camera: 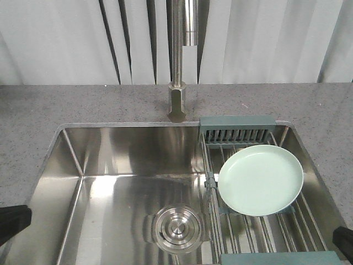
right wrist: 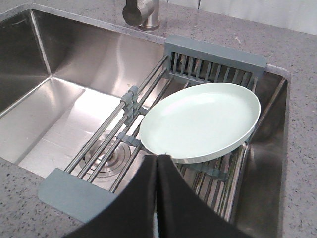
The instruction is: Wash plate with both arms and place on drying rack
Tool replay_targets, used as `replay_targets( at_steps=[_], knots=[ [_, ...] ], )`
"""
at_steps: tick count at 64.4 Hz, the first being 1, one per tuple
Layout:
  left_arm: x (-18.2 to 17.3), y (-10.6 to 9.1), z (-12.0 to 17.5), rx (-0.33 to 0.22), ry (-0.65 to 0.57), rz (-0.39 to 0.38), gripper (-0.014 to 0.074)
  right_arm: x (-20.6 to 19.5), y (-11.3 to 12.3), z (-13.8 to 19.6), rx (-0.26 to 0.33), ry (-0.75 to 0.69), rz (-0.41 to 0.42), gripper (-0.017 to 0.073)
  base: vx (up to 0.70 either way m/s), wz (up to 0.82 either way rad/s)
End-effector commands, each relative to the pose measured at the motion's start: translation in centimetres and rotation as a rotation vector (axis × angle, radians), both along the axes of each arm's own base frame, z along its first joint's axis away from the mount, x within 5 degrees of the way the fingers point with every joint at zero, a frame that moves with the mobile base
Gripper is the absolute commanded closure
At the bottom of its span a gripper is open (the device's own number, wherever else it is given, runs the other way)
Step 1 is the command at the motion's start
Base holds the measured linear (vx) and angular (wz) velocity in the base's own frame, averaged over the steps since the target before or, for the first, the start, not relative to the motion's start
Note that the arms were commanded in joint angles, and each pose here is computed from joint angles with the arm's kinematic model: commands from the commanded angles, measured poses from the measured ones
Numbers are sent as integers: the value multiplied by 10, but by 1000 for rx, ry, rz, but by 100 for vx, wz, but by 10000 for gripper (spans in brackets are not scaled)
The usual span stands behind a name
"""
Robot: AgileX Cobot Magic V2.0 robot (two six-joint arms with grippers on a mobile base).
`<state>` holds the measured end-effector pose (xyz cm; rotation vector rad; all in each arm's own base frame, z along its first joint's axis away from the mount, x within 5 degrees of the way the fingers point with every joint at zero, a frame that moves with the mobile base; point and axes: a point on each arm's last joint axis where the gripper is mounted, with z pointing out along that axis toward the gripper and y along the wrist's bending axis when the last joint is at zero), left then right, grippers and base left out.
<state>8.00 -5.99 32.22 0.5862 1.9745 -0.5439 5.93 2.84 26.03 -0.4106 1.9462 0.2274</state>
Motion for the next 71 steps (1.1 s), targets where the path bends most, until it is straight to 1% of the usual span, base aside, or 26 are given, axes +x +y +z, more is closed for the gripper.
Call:
replay_targets(
  at_steps=[1, 54, 57, 61, 67, 71],
  knots=[
    [1, 2, 10, -66, -76, 49, 599, 2, -1, 12, 22, -57, -21, 565, 0, 0],
    [0, 3, 8, -66, -76, 50, 599, 2, -1, 12, 22, -57, -21, 565, 0, 0],
    [1, 3, 5, -64, -75, 58, 599, 2, -1, 12, 22, -57, -21, 565, 0, 0],
    [4, 4, -8, -41, -59, 75, 599, 2, -1, 12, 22, -57, -21, 565, 0, 0],
    [8, 7, -39, 16, -21, 107, 599, 2, -1, 12, 22, -57, -21, 565, 0, 0],
    [9, 9, -61, 37, 15, 127, 599, 2, -1, 12, 22, -57, -21, 565, 0, 0]
  ],
)
